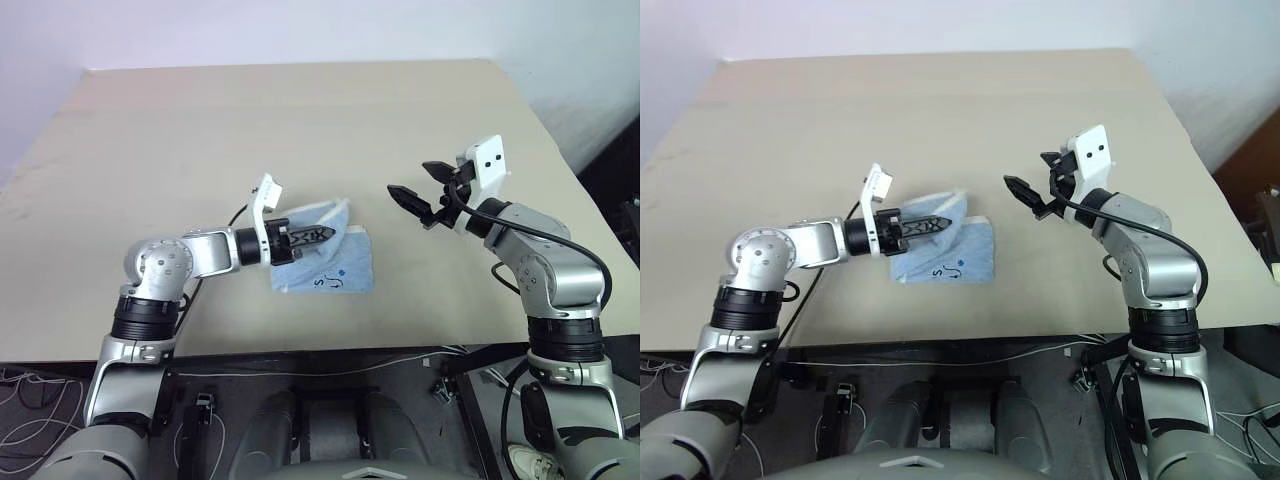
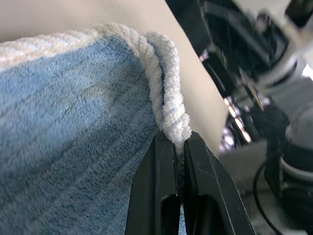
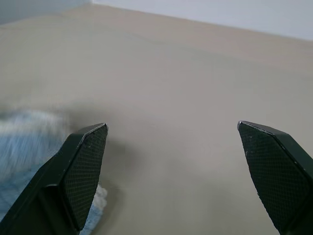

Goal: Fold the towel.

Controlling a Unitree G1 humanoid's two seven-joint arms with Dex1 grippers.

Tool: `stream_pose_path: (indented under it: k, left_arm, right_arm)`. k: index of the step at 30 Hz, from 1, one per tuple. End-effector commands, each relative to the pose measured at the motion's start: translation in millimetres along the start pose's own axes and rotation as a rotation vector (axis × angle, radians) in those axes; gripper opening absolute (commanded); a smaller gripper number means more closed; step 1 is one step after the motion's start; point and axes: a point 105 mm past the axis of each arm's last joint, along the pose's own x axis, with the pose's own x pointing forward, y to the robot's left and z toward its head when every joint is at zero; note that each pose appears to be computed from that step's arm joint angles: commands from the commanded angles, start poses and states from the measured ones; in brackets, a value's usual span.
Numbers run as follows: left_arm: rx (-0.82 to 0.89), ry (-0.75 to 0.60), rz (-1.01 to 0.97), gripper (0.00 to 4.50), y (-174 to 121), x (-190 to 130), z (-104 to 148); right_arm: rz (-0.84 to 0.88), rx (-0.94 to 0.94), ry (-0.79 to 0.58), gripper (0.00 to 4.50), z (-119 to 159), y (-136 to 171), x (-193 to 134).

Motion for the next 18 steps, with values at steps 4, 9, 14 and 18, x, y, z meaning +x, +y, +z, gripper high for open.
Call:
stream_pose_path:
  k: [4,9,14,18]
  left_arm:
    - [0.040,0.048,-0.042,0.02,-11,11,-4]
    - [0.034,0.041,-0.054,0.02,-13,15,-7]
    - [0.046,0.029,-0.080,1.31,-19,14,-5]
    - [0.067,0.002,-0.106,2.62,-24,2,3]
  right_arm:
    - [-0.057,-0.026,-0.045,4.50,14,-9,-6]
    - [-0.076,-0.023,-0.048,4.50,13,-13,-4]
    - [-0.094,-0.028,-0.043,4.50,10,-16,0]
    - [-0.091,-0.026,-0.042,4.50,10,-15,1]
